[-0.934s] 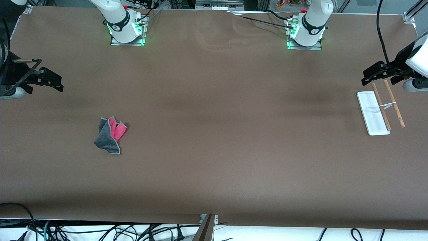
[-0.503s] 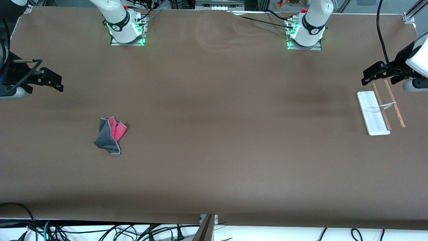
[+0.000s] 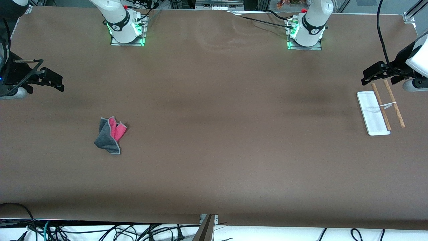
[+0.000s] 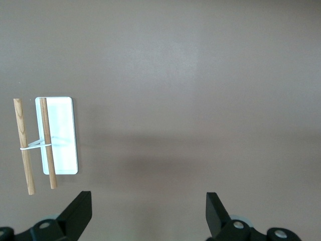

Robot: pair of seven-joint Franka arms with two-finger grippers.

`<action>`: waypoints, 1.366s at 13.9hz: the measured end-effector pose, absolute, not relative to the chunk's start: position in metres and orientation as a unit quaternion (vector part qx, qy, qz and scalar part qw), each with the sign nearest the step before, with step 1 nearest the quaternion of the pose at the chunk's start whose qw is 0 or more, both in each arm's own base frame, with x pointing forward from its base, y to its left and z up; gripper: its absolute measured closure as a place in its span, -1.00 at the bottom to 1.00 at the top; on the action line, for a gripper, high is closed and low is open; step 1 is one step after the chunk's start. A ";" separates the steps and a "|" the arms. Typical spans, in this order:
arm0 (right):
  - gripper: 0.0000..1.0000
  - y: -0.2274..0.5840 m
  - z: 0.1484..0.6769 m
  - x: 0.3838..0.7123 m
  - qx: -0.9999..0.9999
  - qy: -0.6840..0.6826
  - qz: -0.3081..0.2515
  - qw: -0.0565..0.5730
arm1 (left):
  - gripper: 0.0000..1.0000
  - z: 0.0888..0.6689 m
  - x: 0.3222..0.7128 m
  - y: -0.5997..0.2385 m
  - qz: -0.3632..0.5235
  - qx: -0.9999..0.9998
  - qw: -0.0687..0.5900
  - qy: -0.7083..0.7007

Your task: Pass towel and hang on rack

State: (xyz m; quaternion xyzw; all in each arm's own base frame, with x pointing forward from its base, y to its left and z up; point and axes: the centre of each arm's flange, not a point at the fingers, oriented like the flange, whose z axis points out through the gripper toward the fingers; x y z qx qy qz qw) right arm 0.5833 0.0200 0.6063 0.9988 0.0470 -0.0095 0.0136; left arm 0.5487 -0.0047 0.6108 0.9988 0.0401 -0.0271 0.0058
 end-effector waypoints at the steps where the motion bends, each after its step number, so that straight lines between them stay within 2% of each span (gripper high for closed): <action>1: -1.00 0.020 0.606 0.583 0.999 0.047 -0.010 0.014 | -1.00 0.611 0.549 -0.005 -0.027 0.999 0.006 0.040; 19: -1.00 0.020 0.602 0.586 0.999 0.047 -0.013 0.014 | -1.00 0.609 0.547 -0.001 -0.036 0.998 0.006 0.043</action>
